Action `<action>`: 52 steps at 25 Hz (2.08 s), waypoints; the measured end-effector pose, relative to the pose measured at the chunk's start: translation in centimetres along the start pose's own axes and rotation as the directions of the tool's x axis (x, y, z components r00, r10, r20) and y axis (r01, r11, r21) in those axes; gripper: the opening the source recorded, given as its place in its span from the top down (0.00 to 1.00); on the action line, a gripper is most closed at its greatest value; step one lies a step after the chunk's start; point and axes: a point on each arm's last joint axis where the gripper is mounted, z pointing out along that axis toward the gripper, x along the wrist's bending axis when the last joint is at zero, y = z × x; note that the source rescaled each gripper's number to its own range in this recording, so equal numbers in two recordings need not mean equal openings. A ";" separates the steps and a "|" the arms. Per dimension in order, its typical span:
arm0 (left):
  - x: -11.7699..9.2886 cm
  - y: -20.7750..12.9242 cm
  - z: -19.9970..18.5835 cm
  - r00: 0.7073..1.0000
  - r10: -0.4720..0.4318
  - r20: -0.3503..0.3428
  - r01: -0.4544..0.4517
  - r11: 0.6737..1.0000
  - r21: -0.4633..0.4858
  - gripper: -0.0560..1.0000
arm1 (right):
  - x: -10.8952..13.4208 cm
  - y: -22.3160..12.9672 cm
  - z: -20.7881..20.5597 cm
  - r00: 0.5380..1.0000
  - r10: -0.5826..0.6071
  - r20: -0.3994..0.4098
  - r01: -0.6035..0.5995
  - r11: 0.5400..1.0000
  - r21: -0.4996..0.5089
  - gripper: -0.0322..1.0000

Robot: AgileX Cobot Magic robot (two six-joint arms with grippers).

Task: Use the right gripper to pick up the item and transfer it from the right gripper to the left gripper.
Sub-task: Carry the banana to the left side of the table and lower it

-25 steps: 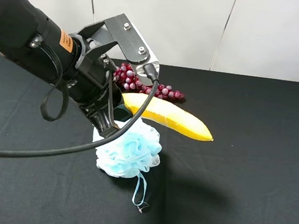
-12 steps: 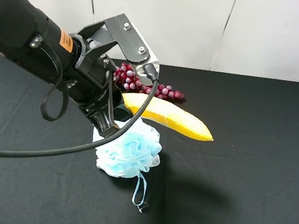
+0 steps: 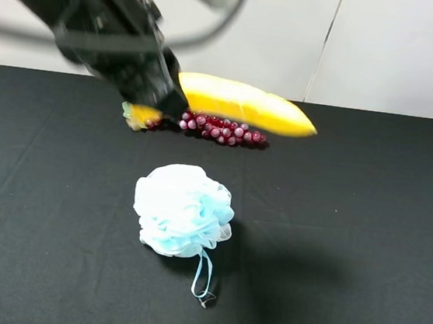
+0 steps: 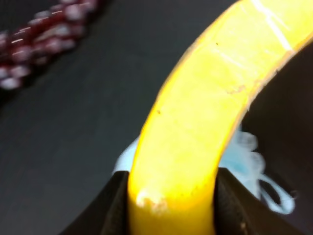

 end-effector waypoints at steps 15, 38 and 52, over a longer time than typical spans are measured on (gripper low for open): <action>10.0 -3.0 -2.8 0.916 -0.265 -0.301 0.309 0.945 0.109 0.95 | 0.0 0.0 0.0 1.000 -0.001 0.000 0.001 1.000 0.000 0.00; 14.6 -18.6 3.6 0.683 -0.580 -0.444 0.648 0.762 0.002 0.95 | 0.0 0.0 0.0 1.000 -0.003 0.000 0.003 1.000 0.000 0.00; 14.4 -19.2 4.2 0.677 -0.591 -0.439 0.630 0.774 -0.069 0.95 | 0.0 0.0 0.0 1.000 -0.002 0.001 0.002 1.000 0.000 0.00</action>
